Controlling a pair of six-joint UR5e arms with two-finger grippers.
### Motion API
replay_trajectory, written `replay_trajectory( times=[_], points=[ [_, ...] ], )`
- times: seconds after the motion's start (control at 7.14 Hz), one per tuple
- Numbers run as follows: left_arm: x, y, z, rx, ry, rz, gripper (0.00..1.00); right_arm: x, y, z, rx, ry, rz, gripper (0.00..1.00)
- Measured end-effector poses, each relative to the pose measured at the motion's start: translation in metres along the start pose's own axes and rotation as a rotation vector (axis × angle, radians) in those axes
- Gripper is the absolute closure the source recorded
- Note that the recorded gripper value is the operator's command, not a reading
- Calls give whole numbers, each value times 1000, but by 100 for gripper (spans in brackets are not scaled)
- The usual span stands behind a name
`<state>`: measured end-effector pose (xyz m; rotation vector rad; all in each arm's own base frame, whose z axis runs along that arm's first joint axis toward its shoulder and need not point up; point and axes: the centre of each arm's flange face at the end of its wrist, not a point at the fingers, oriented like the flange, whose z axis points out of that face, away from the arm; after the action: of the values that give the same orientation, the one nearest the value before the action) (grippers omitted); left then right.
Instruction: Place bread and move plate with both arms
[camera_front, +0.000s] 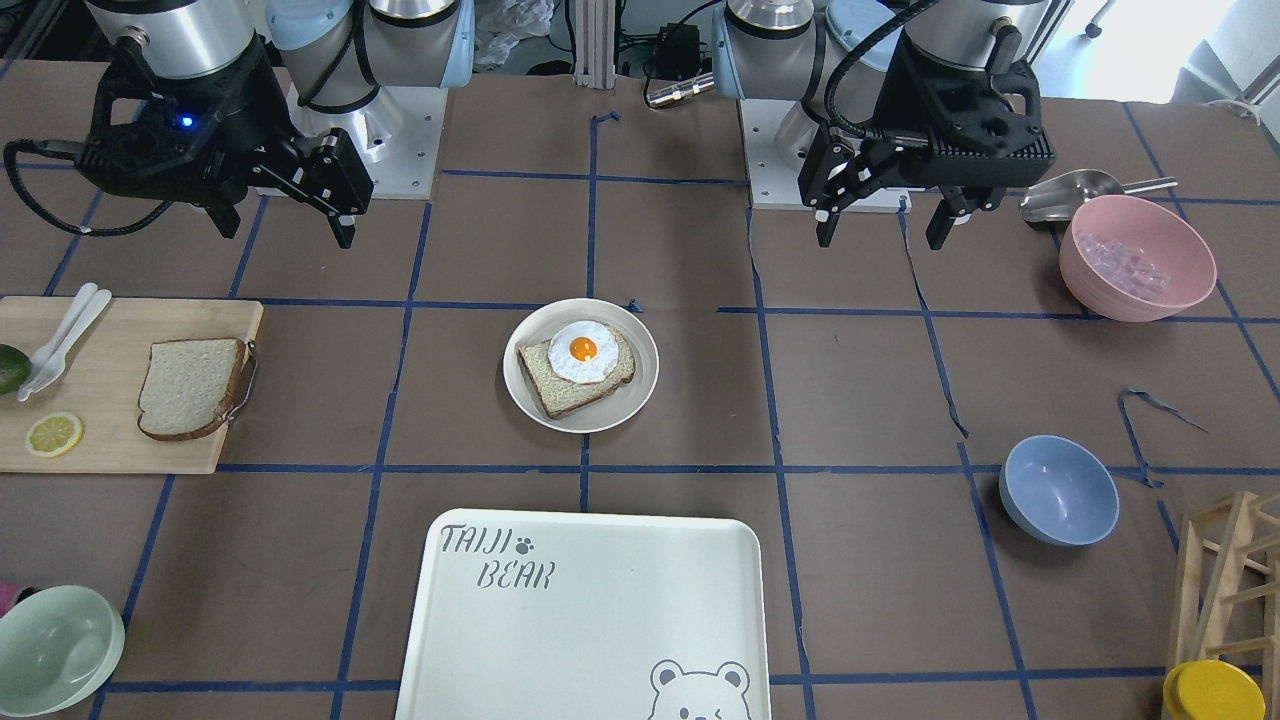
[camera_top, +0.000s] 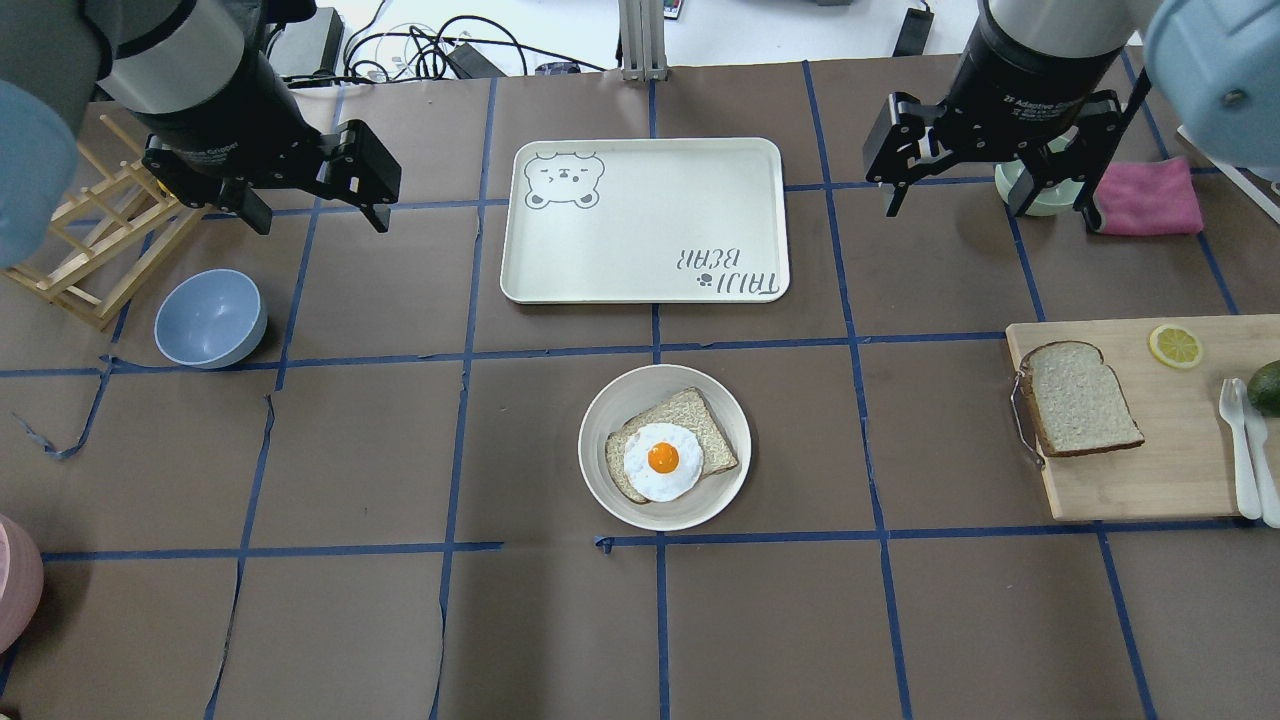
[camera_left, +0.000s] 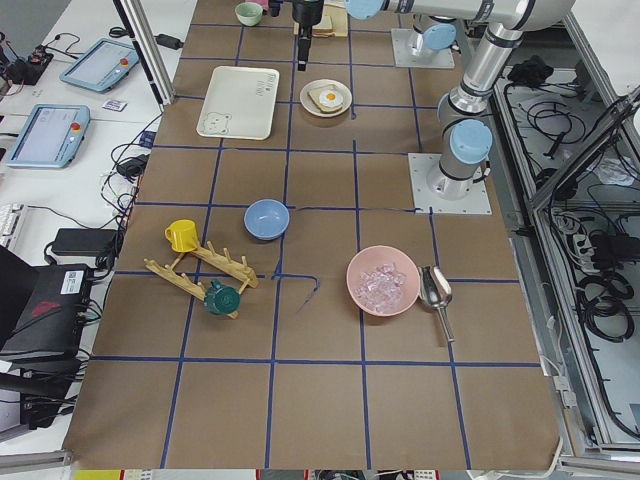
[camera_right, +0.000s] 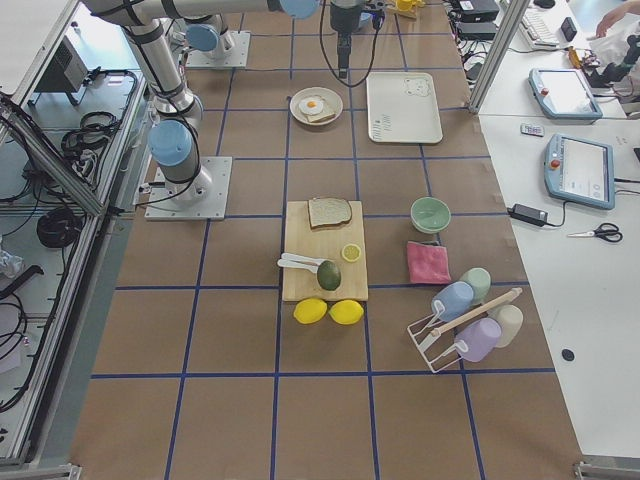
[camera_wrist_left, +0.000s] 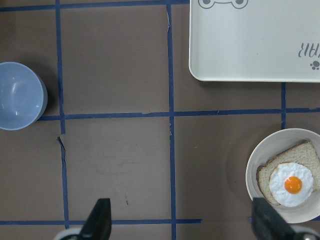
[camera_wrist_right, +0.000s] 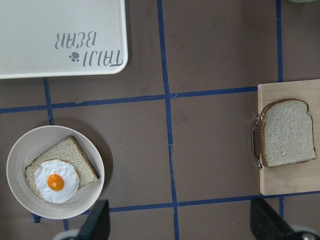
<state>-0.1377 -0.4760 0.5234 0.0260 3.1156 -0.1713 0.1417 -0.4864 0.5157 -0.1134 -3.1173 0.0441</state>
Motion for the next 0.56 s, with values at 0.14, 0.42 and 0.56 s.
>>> replay_trajectory(
  times=[0.14, 0.42, 0.56],
  points=[
    [0, 0, 0, 0, -1, 0, 0, 0, 0, 0, 0, 1, 0, 0],
    [0, 0, 0, -2, 0, 0, 0, 0, 0, 1, -4, 1, -1, 0],
    [0, 0, 0, -2, 0, 0, 0, 1, 2, 2, -18, 3, -2, 0]
  ],
)
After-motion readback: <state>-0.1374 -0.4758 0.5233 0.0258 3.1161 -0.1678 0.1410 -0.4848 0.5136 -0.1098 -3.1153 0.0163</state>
